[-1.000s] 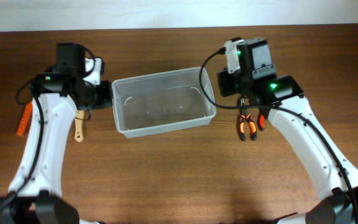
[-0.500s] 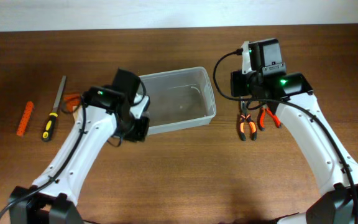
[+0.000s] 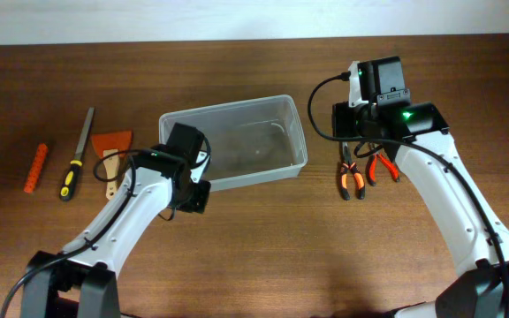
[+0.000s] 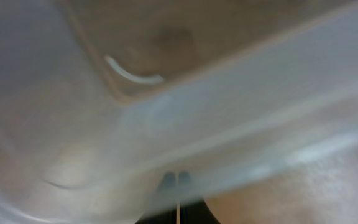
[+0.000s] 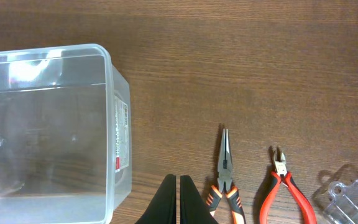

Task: Pack container

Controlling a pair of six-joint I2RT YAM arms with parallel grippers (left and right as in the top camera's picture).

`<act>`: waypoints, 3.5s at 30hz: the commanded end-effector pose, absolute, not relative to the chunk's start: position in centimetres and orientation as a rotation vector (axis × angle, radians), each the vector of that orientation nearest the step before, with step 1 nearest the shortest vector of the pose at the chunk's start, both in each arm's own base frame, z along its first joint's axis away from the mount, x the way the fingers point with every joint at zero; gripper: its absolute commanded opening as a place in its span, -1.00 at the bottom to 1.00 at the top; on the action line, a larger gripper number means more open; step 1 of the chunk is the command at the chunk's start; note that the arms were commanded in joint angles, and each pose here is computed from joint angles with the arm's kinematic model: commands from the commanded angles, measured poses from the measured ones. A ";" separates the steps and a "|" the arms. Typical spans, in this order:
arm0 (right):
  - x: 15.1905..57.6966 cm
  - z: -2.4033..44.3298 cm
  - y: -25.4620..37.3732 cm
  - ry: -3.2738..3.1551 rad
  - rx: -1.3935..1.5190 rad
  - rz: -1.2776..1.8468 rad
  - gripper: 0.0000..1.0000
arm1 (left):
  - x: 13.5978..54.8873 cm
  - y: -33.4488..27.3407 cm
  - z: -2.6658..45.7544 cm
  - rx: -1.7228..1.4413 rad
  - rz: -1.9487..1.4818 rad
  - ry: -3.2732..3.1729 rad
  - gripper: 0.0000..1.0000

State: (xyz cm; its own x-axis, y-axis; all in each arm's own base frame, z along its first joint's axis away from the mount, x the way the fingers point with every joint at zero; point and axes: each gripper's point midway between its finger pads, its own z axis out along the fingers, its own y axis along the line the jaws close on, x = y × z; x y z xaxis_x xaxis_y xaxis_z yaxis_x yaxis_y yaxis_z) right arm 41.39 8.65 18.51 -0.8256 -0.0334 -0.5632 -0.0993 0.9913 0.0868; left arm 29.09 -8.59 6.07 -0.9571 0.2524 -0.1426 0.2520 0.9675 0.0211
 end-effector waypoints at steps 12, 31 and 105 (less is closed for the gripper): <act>41.3 18.2 8.1 2.557 -0.068 0.123 -0.92 | 32.9 -3.5 6.7 0.156 0.065 2.884 -0.89; 39.4 19.1 -7.6 2.600 0.446 0.050 -0.81 | 38.4 0.5 25.1 0.053 0.346 2.472 0.98; 39.0 19.2 -9.7 2.569 0.533 0.140 0.97 | 44.0 11.3 7.9 -0.152 0.035 3.006 -0.78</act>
